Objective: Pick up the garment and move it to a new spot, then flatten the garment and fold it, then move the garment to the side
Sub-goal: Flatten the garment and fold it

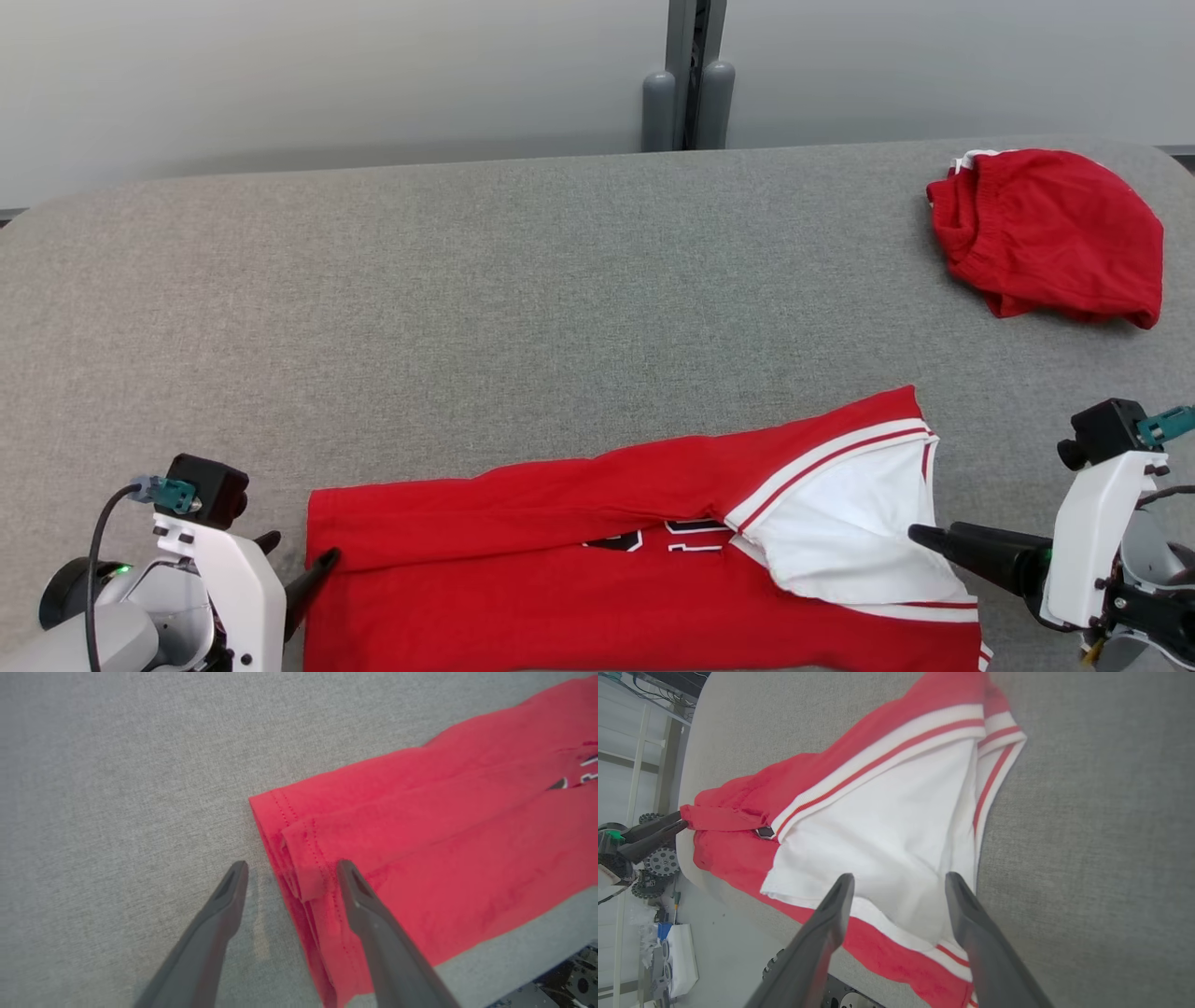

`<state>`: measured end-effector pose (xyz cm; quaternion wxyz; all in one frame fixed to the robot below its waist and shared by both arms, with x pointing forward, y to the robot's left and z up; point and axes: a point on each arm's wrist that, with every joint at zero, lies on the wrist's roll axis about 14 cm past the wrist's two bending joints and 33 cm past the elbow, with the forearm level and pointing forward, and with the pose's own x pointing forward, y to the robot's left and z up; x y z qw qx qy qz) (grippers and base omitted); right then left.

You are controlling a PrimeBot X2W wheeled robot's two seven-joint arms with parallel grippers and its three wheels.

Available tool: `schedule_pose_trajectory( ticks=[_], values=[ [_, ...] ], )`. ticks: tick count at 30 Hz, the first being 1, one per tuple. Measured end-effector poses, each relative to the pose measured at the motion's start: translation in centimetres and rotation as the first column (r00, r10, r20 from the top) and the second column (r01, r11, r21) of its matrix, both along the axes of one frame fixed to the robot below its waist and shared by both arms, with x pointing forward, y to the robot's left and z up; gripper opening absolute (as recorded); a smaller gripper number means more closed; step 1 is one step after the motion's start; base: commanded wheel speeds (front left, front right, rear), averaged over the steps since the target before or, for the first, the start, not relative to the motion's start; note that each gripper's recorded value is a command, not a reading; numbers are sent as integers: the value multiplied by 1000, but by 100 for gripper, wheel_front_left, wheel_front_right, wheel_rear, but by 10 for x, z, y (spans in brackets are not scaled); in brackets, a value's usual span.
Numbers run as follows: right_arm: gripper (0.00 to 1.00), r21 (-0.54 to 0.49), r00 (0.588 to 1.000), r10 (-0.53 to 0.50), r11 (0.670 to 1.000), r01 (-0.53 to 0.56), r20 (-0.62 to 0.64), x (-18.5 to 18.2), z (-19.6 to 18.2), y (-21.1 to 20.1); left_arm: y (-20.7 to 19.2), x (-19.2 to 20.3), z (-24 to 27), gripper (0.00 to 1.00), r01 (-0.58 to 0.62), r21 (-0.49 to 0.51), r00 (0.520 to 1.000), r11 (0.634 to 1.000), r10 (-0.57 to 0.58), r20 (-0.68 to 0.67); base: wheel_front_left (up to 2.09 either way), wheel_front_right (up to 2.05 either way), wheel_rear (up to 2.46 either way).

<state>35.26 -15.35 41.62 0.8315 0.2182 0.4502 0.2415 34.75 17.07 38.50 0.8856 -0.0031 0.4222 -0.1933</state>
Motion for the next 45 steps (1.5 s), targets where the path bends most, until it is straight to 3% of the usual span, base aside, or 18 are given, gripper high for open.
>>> schedule_pose_trajectory(
  ticks=[6, 14, 20, 24, 29, 32, 45],
  values=[
    [100, 10, 1000, 0, 1000, 0, 0, -11, 2, 0, 8, -1, 13, 100, -24, 8, 999, 1000, 24, 30, 0, 0, 0],
    [100, 42, 981, -84, 996, 78, 177, 9, 27, -6, 11, 16, 47, 100, -92, -31, 978, 995, 96, 185, 0, 0, 0],
    [100, 7, 933, -224, 973, 232, 282, 27, 27, -43, 10, 26, 68, 100, -157, -84, 935, 984, 175, 307, 0, 0, 0],
    [100, 44, 897, -298, 953, 301, 325, 36, 26, -44, 9, 29, 77, 100, -200, -135, 899, 970, 237, 368, 0, 0, 0],
    [100, 67, 881, -347, 936, 345, 322, 37, 15, -38, 13, 34, 84, 100, -258, -185, 854, 948, 313, 415, 0, 0, 0],
    [100, 61, 893, -341, 939, 338, 294, 32, 5, -29, 15, 34, 86, 100, -282, -203, 835, 938, 344, 430, 0, 0, 0],
    [100, -73, 931, -320, 939, 337, 175, 26, -40, -17, 7, 25, 82, 100, -299, -269, 815, 916, 392, 427, 0, 0, 0]
  ],
)
